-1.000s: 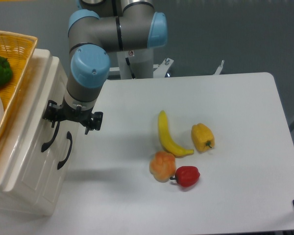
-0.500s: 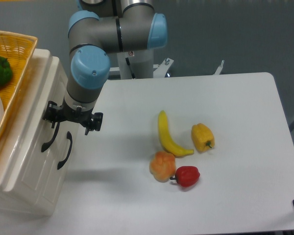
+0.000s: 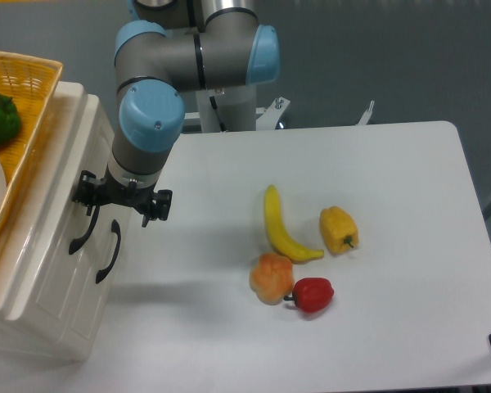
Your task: Slide the top white drawer open
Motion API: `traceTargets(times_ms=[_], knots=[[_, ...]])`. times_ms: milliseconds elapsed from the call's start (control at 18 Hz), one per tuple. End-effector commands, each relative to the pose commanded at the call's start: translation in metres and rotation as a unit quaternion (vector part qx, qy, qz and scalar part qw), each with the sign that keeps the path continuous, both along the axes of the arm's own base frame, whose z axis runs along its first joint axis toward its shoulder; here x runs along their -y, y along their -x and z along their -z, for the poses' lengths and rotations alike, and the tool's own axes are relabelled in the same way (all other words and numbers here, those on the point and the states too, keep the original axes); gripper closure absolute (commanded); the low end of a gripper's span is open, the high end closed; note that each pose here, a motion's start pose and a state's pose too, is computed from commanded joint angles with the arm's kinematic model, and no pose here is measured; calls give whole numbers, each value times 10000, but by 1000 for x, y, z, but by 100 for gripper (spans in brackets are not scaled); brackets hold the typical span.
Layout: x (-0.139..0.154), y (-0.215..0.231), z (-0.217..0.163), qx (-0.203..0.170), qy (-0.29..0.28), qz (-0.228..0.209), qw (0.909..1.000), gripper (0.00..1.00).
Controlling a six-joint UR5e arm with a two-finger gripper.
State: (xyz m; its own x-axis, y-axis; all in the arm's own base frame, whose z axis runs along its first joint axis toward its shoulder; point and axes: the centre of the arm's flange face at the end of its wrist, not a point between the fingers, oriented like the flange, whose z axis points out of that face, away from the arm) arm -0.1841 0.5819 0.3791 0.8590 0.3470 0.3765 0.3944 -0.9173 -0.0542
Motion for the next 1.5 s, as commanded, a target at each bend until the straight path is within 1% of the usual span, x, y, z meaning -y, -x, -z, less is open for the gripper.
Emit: traceTargets(times_ms=[389, 1333, 1500], knots=[[-5, -6, 4, -2, 10, 90, 10000, 0], [-4, -4, 4, -63, 44, 77, 9999, 0], [-3, -2, 5, -142, 90, 86, 9998, 0]])
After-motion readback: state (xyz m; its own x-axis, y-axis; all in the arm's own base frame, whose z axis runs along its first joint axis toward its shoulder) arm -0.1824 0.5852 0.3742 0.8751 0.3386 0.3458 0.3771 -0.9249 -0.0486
